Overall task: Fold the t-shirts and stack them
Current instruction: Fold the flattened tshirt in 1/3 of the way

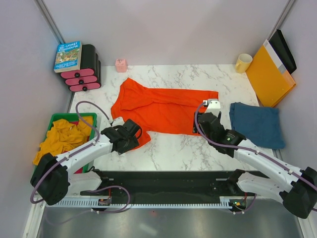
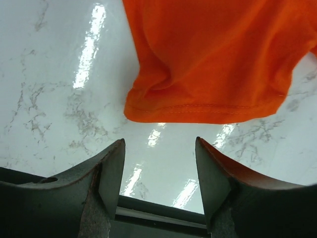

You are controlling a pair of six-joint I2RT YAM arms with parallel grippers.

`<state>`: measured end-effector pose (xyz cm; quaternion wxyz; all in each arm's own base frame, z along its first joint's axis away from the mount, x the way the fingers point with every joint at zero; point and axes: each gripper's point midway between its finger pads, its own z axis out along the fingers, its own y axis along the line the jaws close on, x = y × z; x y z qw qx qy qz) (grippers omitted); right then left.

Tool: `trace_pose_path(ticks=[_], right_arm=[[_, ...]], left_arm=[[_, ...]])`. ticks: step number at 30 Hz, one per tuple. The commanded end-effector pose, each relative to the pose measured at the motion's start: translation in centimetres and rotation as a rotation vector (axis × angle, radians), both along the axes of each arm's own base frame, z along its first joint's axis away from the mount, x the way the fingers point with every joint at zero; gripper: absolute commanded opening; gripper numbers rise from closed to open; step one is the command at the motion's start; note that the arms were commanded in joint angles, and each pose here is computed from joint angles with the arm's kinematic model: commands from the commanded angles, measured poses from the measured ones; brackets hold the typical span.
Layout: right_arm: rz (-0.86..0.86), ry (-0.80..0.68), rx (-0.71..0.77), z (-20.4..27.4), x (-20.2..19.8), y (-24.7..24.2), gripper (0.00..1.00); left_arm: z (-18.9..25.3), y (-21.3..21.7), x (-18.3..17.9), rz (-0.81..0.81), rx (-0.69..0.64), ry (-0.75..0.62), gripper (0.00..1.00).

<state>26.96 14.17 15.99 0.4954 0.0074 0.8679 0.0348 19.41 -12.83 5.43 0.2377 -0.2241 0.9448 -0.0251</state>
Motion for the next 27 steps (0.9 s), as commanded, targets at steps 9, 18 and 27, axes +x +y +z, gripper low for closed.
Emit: trace_pose_path(ticks=[9,18,27], right_arm=[[0.040,-0.017,0.028,1.8,3.0,3.6,0.71],[0.082,-0.028,-0.014,3.1,5.6,6.0,0.71],[0.098,-0.012,-0.035,2.9,7.4,7.8,0.71]], left_arm=[[4.3,-2.2,14.0,-0.143,0.219,-0.155,0.90],[3.9,-0.4,23.2,-0.141,0.103,-0.153,0.90],[2.5,-0.1,27.0,-0.298,0.105,-0.203,0.88]])
